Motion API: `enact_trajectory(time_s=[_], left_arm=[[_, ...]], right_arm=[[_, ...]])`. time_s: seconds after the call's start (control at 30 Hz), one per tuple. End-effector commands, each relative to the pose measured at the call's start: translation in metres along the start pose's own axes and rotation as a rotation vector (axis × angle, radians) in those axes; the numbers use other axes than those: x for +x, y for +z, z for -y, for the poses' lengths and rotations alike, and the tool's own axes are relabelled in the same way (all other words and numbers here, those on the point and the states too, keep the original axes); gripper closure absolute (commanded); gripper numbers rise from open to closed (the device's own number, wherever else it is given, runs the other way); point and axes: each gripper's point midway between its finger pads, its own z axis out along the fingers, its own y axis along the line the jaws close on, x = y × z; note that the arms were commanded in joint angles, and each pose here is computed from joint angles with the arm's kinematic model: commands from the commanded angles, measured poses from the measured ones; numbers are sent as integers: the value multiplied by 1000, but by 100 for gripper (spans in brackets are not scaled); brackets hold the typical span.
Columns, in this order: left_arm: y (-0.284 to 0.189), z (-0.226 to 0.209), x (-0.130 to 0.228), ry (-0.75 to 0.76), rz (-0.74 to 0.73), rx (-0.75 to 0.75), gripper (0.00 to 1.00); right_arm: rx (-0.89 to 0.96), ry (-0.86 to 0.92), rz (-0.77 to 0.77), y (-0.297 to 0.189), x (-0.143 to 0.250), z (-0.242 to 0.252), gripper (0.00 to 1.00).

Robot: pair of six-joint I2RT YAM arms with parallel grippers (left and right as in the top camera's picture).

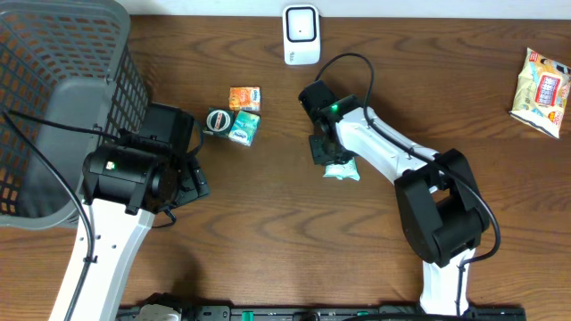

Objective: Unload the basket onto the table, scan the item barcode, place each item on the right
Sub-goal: 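Carry the green wipe pack toward the scanner with the right gripper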

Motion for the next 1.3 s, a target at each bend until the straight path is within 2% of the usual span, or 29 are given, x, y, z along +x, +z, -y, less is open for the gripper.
enact_trajectory(time_s=[0.0,0.2,0.33,0.5,0.6,0.83,0.97,1.07,1.2,1.27], left_arm=[[0,-1,1,-17,-4,2,2],[0,-1,1,-17,-4,2,2],[0,-1,1,-17,-5,2,2],[0,-1,1,-17,-4,2,2],[0,-1,1,-17,-5,2,2],[0,-1,1,-17,-5,2,2],[0,-1,1,-17,-5,2,2],[0,-1,1,-17,-4,2,2],[0,-1,1,-17,-4,2,2],[0,-1,1,-17,-5,2,2]], right_arm=[[-2,1,-5,6,4,0,99],[-27,-30,55,-6,-17,-5,99],[-52,-92,158,-34,-53,-11,99],[-90,-159,389,-81,-115,-24,99],[-71,-133,549,-106,-151,-24,99],[-99,-102,812,-144,-205,-25,99],[-92,-53,933,-150,-235,-11,99],[-83,-32,961,-140,-248,-1,99],[-143,-56,897,-121,-242,-7,98],[-195,-81,862,-115,-235,-18,91]])
